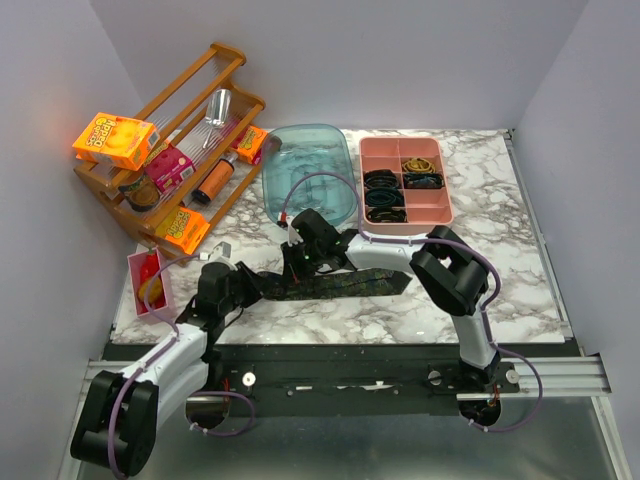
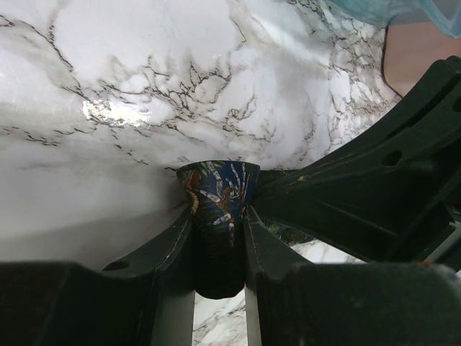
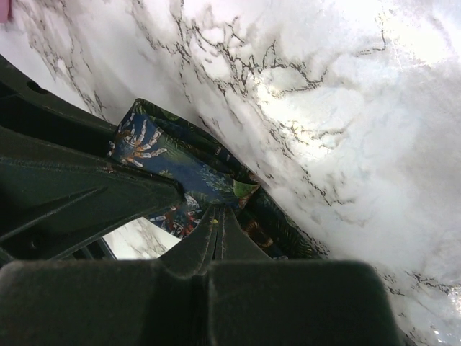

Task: Roll the ties
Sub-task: Roll the tie at the center of the board.

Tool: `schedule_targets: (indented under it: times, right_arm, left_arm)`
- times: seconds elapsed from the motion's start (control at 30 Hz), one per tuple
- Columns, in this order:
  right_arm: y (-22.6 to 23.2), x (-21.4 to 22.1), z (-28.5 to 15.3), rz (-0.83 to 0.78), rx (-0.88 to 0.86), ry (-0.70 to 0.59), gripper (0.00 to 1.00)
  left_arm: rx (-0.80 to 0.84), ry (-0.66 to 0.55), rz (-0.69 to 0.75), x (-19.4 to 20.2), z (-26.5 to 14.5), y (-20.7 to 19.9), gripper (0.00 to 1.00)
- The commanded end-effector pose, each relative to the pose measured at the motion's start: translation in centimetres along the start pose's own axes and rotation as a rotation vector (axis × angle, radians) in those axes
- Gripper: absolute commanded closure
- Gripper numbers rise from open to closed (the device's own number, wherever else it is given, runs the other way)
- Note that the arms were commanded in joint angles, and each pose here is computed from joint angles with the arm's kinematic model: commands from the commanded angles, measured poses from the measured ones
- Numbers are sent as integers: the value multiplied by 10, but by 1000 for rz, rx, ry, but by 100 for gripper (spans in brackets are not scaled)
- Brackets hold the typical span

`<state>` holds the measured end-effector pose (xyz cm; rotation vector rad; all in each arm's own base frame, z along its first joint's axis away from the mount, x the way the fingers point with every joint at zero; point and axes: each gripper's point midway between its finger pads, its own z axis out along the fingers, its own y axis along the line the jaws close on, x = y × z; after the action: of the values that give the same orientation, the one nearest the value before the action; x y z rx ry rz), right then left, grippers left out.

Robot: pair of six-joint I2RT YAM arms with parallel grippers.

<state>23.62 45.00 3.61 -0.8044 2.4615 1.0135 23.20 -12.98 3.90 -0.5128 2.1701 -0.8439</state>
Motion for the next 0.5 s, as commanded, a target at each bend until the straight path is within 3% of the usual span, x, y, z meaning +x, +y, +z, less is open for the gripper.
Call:
schedule_targets:
  times: [0.0, 0.07, 0.47]
  right_arm:
    - [0, 11, 2, 3, 1, 25, 99]
    - [-1, 12, 2, 4, 3, 27, 99]
    - [-6, 18, 1, 7, 35, 53, 99]
  left_arm:
    - [30, 4, 29, -6, -1, -12, 95]
    - [19, 11, 45, -6, -2, -11, 100]
    - [-53, 39, 195, -10, -1, -29, 100]
